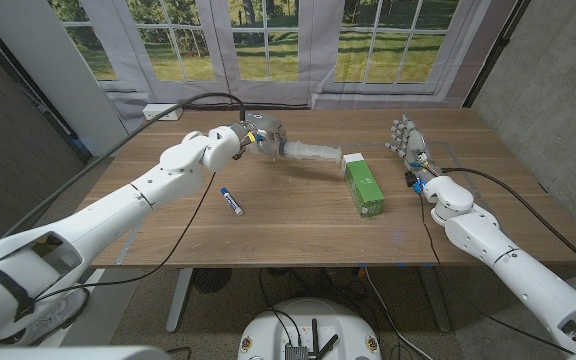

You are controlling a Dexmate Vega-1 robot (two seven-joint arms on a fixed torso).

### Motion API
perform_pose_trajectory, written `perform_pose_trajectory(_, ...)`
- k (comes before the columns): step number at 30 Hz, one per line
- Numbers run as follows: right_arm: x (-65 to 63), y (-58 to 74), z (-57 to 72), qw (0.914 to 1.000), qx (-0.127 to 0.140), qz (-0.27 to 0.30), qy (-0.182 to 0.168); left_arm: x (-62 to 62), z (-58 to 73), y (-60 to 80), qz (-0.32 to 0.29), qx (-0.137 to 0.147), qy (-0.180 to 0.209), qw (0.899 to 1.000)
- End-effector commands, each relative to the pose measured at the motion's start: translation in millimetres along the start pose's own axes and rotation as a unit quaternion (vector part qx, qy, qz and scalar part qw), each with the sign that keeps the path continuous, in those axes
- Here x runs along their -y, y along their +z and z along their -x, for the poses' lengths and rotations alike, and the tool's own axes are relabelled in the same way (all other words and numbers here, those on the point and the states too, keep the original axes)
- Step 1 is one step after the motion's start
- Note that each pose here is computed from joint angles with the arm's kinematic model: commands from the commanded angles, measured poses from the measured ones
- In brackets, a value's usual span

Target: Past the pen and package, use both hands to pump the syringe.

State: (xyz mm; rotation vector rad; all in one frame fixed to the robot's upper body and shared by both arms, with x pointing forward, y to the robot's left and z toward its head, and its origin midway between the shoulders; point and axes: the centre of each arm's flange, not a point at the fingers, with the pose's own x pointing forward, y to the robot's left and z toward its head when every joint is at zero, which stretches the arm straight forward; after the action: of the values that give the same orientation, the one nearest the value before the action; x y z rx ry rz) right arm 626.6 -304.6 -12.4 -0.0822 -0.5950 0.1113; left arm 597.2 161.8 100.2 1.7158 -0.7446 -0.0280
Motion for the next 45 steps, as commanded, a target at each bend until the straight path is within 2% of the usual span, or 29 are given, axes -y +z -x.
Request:
perform_pose_trajectory(1,-1.6,19.6,6.9,0.9992,0.022,0.032,-0.004,-11.3,4.7,1.3,0.051,-0.016,0.023,0.998)
perform_pose_trajectory(12,-5.2,44.9,18.1,0.9938,0.048,0.1,-0.007,-7.9,8.2,7.6,0.114,-0.041,0.033,0.992)
perform_pose_trajectory(17,-7.2,52.2,24.1,0.9901,0.059,0.127,-0.013,-8.4,9.6,12.9,0.124,-0.055,0.035,0.99)
perform_pose_trajectory(25,-10.4,60.4,36.5,0.9838,0.076,0.159,-0.029,-9.6,11.2,21.3,0.147,-0.058,0.048,0.986)
perform_pose_trajectory(32,-12.7,67.2,48.6,0.9787,0.086,0.181,-0.043,-8.1,7.8,30.2,0.167,-0.058,0.06,0.982)
perform_pose_trajectory(39,-14.7,74.6,59.9,0.9728,0.095,0.205,-0.051,2.0,5.7,38.2,0.196,-0.059,0.088,0.975)
perform_pose_trajectory(45,-16.8,79.6,69.1,0.9681,0.101,0.221,-0.062,11.4,5.5,44.6,0.215,-0.059,0.093,0.97)
